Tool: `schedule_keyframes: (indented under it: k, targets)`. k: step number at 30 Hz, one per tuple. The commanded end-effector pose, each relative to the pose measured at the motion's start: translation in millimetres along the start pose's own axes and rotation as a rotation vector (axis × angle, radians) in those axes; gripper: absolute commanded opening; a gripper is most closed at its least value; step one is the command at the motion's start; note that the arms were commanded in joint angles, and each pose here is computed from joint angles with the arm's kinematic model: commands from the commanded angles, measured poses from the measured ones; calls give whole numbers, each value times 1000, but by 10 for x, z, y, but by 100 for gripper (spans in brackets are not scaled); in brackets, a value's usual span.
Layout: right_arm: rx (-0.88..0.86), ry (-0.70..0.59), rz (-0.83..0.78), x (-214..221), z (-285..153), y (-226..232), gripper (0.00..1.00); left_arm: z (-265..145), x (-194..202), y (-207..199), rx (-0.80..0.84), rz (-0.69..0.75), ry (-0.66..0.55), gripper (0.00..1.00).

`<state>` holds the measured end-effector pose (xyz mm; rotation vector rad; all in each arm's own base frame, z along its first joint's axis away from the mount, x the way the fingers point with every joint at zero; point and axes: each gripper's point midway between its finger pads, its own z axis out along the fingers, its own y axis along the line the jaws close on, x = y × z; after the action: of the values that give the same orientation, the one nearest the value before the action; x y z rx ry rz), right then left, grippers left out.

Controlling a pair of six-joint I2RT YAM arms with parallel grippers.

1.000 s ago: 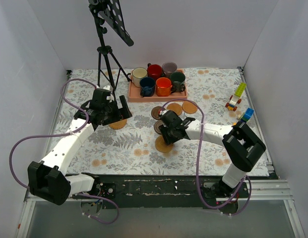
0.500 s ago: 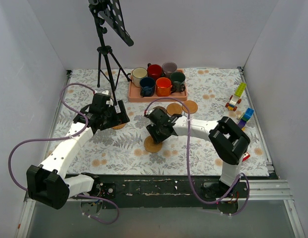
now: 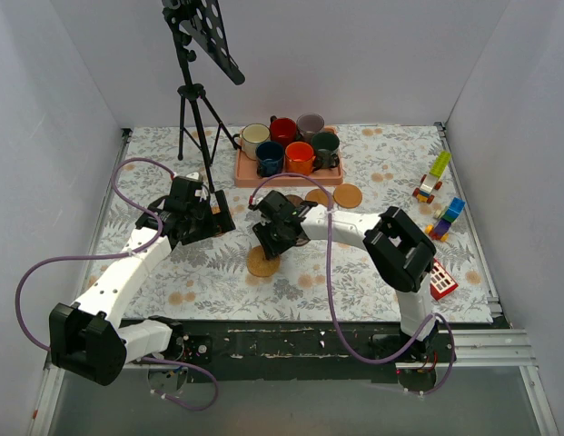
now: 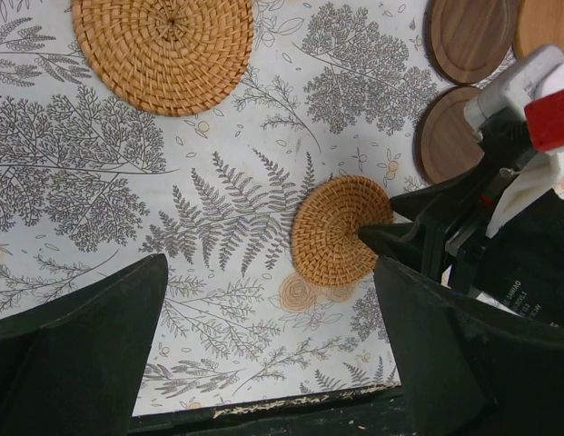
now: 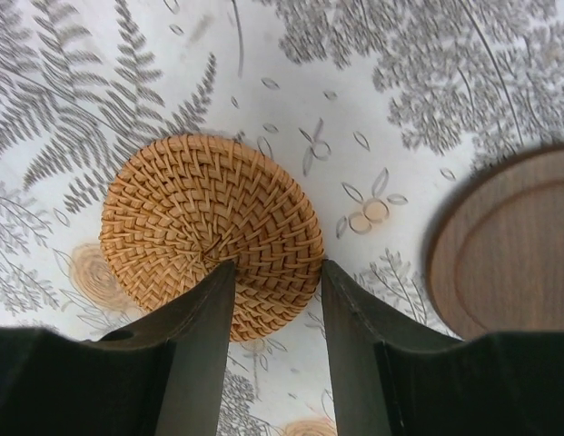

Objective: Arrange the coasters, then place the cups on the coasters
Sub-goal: Move the coaster to the center of the board.

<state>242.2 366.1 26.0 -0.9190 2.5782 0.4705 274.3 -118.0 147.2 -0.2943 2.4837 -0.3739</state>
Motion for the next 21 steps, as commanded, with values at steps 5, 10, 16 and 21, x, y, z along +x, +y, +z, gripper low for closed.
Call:
schedule_keyframes:
  k: [5,10,16,21]
  targets:
    - [-88,105,37,148,341,249,48,-76,-37,35,-10,11,-41,98]
    - [-96,90,30,4,365,294,48,-88,-44,61,-19,23,-50,98]
    - [-77,26,1,-290,190,317,49,-110,-78,67,-21,46,-66,98]
    - [-46,-68,18,-563,-138,210,55,-125,-52,24,2,102,-80,96]
